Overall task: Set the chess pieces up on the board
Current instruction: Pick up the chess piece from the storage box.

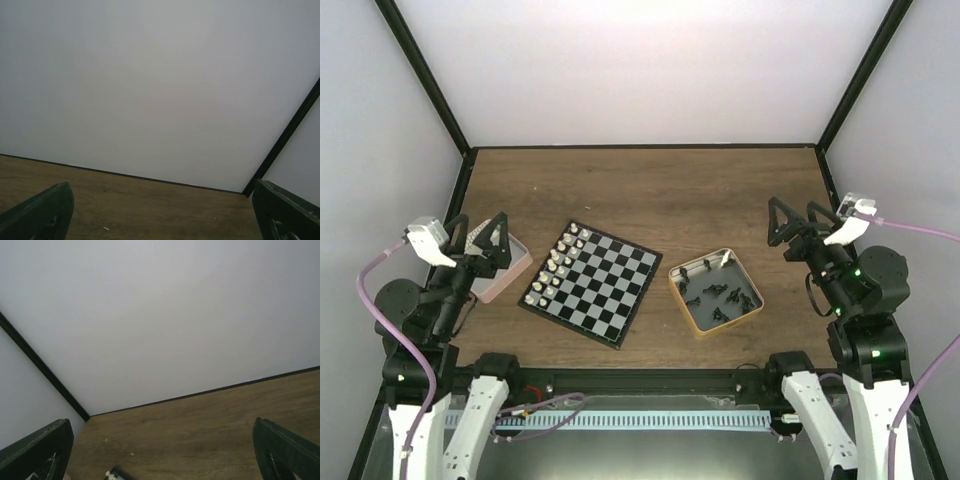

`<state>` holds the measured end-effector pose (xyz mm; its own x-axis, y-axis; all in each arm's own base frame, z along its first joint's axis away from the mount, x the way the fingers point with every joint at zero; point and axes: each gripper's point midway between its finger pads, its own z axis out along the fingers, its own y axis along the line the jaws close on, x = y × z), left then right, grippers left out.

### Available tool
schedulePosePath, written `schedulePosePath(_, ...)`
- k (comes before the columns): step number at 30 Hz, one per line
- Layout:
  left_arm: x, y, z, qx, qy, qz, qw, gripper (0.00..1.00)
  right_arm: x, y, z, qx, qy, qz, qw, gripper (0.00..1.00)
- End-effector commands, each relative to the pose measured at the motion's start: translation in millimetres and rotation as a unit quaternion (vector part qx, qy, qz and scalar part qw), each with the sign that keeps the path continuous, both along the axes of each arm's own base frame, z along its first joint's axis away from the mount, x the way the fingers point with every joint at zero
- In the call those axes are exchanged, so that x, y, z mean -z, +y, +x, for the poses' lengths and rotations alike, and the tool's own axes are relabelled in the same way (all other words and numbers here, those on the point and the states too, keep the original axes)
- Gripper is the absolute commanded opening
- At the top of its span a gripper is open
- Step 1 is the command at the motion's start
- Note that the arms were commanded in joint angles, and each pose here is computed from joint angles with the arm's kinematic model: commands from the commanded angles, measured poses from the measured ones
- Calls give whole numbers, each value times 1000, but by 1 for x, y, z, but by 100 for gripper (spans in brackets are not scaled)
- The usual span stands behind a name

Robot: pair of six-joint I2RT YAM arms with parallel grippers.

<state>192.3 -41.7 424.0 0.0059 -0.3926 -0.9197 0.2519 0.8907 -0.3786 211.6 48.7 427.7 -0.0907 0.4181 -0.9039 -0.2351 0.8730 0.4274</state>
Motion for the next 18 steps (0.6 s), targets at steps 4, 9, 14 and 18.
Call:
schedulePosePath(4, 3, -7, 2, 26, -18, -22, 999, 100, 26, 24, 1, -80, 33, 30, 996, 100)
schedulePosePath(9, 20, -16, 24, 48, -3, -16, 999, 100, 60, 35, 30, -109, 101, 26, 989, 97)
schedulePosePath(14, 31, -20, 57, 55, -1, -4, 998, 100, 102, 41, 63, -123, 196, 27, 972, 86)
schedulePosePath(18, 37, -26, 78, 67, -16, 15, 998, 100, 145, 40, 84, -113, 276, 27, 954, 72)
